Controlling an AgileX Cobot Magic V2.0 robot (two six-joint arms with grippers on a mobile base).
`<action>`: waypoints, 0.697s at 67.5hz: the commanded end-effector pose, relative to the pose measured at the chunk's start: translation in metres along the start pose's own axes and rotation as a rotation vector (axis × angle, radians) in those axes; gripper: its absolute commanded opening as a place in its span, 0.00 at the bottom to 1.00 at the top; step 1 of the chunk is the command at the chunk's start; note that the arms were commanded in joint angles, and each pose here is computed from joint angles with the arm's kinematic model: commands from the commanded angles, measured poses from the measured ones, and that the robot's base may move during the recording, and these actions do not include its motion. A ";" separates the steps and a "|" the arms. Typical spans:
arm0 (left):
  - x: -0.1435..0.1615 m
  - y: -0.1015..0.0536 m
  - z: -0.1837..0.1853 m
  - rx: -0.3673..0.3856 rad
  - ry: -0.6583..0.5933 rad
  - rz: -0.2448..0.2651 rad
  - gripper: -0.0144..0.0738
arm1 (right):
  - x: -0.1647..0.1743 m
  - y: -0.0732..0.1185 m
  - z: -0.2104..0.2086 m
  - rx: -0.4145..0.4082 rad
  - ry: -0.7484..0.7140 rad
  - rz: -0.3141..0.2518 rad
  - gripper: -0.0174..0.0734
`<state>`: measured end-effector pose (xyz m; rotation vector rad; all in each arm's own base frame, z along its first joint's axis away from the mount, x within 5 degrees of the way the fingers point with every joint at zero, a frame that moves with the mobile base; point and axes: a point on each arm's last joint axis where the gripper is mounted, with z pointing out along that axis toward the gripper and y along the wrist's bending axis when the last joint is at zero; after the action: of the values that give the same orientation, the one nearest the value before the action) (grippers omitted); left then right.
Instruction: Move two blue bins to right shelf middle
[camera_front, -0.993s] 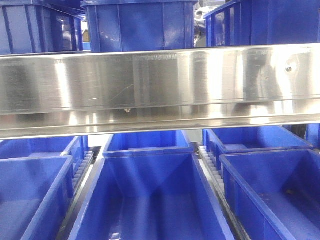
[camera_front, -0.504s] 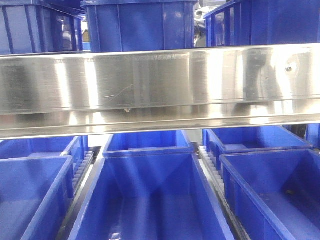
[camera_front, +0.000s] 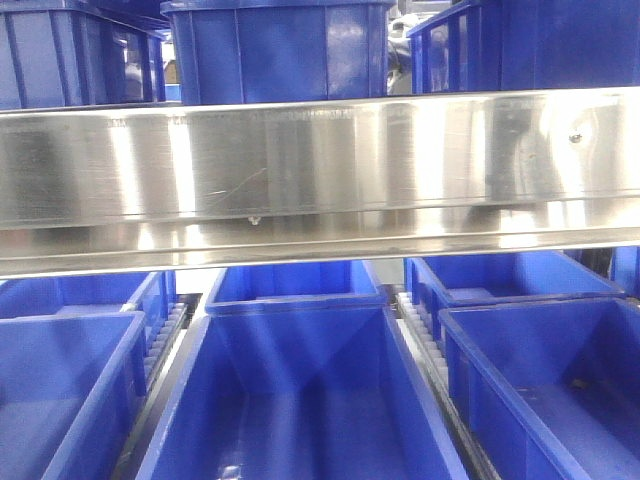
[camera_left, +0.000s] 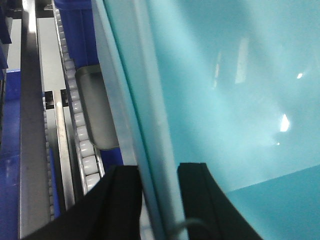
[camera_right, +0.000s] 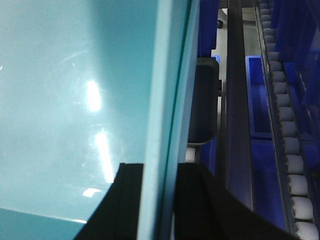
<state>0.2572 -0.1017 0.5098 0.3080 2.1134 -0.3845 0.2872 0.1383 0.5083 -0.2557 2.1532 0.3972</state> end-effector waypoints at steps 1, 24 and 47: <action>-0.009 -0.010 -0.013 0.067 -0.102 0.005 0.04 | -0.011 0.005 -0.010 -0.041 -0.116 -0.016 0.01; -0.009 -0.010 -0.013 0.067 -0.102 0.005 0.04 | -0.011 0.005 -0.010 -0.041 -0.116 -0.016 0.01; -0.009 -0.009 -0.008 0.066 -0.093 0.004 0.04 | -0.011 0.005 -0.010 -0.041 -0.116 -0.016 0.01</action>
<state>0.2581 -0.1015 0.5099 0.3066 2.1084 -0.3783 0.2878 0.1387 0.5077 -0.2560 2.1552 0.3989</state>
